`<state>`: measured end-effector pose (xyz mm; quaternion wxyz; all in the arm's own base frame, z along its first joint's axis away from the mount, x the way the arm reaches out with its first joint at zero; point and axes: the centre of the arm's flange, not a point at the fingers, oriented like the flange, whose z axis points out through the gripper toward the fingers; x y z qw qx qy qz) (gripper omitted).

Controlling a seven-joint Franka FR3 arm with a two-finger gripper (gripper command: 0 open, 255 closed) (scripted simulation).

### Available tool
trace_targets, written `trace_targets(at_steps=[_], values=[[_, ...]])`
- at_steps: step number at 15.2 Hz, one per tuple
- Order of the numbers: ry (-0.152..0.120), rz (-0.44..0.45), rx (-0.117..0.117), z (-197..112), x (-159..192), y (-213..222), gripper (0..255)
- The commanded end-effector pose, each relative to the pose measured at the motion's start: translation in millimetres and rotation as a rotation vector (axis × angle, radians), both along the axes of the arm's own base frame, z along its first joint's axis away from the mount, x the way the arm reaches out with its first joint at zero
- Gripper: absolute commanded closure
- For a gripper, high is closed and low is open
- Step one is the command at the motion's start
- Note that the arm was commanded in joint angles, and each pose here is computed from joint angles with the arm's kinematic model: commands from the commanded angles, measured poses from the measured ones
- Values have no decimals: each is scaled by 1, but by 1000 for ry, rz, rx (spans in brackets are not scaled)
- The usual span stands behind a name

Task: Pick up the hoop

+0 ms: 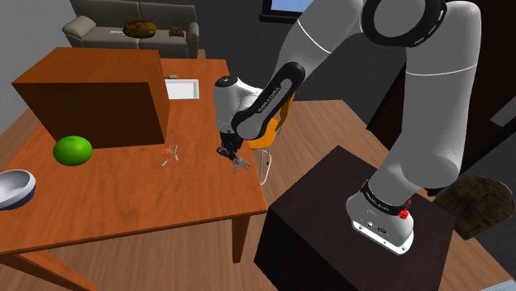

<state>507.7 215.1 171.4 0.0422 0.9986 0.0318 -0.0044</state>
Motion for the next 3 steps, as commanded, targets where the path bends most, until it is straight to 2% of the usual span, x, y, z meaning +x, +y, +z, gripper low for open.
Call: trace_targets(at_steps=[1,3], values=[[0,0,0,11,0,-1,255],[0,0,0,12,0,-1,255]])
